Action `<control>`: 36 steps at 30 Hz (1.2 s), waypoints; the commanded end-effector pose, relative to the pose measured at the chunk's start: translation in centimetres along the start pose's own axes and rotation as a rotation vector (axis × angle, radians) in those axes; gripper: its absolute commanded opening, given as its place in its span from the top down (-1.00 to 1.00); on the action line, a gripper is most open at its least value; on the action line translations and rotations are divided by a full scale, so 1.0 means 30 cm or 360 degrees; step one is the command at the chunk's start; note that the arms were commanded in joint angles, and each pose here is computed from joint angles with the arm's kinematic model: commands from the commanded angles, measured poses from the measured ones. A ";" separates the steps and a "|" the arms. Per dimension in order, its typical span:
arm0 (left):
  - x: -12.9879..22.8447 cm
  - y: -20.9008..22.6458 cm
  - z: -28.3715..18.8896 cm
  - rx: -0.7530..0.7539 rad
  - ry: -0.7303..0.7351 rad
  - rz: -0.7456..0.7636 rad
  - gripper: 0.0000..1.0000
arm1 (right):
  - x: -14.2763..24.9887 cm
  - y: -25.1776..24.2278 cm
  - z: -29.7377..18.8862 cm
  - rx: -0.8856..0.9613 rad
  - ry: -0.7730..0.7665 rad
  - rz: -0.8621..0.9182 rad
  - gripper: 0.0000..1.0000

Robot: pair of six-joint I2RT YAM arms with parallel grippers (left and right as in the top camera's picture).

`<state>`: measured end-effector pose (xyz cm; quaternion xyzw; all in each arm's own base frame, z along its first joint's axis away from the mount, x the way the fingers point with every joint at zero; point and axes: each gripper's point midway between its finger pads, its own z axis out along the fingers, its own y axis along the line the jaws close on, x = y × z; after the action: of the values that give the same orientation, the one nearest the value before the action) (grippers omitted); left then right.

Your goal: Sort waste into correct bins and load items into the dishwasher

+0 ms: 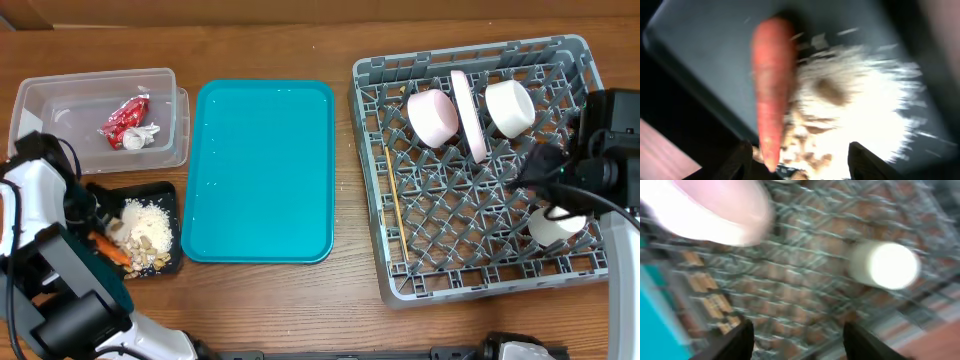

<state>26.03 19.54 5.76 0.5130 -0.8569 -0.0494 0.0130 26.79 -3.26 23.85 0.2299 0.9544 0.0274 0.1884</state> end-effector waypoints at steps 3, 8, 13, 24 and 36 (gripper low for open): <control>0.086 -0.295 -0.379 0.0575 -0.0374 0.0711 -0.41 | -0.002 0.328 0.017 -0.0601 0.0029 -0.0468 -0.44; 0.344 -0.381 -0.463 0.0565 -0.0359 0.1241 -0.99 | 0.049 0.532 0.107 -0.0721 0.0059 -0.0888 -0.75; 0.483 -0.237 -0.432 0.0333 -0.0077 0.1258 -1.00 | 0.066 0.462 0.110 -0.0605 0.0137 -0.0762 -1.00; 0.583 -0.061 -0.647 0.0902 -0.1052 0.1148 -1.00 | 0.101 0.243 -0.105 -0.0511 -0.0618 -0.0625 -1.00; 0.659 0.027 -0.657 0.0978 -0.1127 0.1145 -1.00 | 0.215 0.127 -0.156 -0.0451 -0.0678 -0.0605 -1.00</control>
<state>17.76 1.29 25.50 0.1202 -0.9001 0.0356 -0.4172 21.37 3.51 26.87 0.0120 0.9036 0.0815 0.4203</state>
